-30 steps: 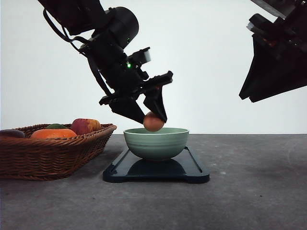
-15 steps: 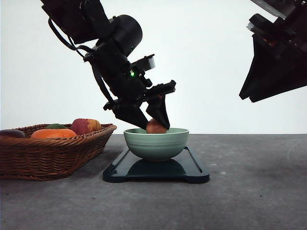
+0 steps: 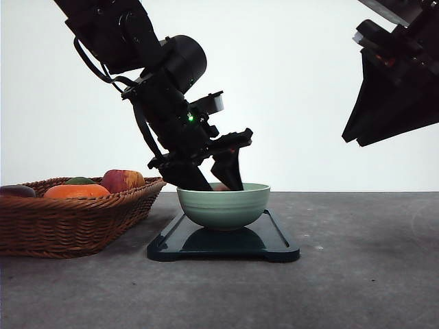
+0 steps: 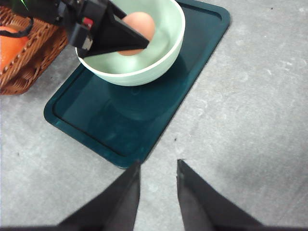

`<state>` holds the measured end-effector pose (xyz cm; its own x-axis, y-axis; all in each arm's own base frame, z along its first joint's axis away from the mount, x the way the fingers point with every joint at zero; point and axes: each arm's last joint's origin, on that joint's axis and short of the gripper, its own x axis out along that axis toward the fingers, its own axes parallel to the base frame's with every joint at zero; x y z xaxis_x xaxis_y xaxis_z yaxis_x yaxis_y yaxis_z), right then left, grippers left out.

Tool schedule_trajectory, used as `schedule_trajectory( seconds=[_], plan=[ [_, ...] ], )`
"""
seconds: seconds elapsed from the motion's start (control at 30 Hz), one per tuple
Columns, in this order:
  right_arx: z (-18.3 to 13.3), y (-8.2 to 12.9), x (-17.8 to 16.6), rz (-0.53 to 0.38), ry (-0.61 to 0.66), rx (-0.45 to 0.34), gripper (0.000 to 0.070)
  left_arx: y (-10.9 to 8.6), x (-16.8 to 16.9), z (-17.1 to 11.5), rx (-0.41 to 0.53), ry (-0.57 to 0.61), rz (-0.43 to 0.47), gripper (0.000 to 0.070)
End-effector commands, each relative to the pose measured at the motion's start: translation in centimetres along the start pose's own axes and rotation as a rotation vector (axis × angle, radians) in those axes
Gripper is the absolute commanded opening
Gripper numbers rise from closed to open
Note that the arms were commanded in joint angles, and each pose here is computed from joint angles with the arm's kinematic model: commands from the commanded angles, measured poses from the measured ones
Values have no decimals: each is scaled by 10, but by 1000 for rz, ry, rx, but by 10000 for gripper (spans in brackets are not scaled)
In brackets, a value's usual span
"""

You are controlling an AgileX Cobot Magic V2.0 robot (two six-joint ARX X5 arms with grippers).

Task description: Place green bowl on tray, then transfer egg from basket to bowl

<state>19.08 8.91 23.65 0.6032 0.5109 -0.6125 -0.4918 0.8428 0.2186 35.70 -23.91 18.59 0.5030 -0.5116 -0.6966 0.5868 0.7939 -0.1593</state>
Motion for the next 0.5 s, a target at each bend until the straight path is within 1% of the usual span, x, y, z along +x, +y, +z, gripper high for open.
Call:
schedule_trajectory(
  seconds=[0.0, 0.13, 0.23, 0.47],
  plan=[
    [2, 1, 1, 5, -3, 5, 146, -3, 8, 1, -9, 10, -3, 403],
    [2, 1, 1, 5, -3, 5, 146, -4, 6, -1, -33, 38, -3, 402],
    [2, 1, 1, 5, -3, 5, 146, -5, 0, 2, -48, 34, -5, 402],
    [2, 1, 1, 5, -3, 5, 146, -12, -34, 21, -35, -53, -16, 390]
  ],
)
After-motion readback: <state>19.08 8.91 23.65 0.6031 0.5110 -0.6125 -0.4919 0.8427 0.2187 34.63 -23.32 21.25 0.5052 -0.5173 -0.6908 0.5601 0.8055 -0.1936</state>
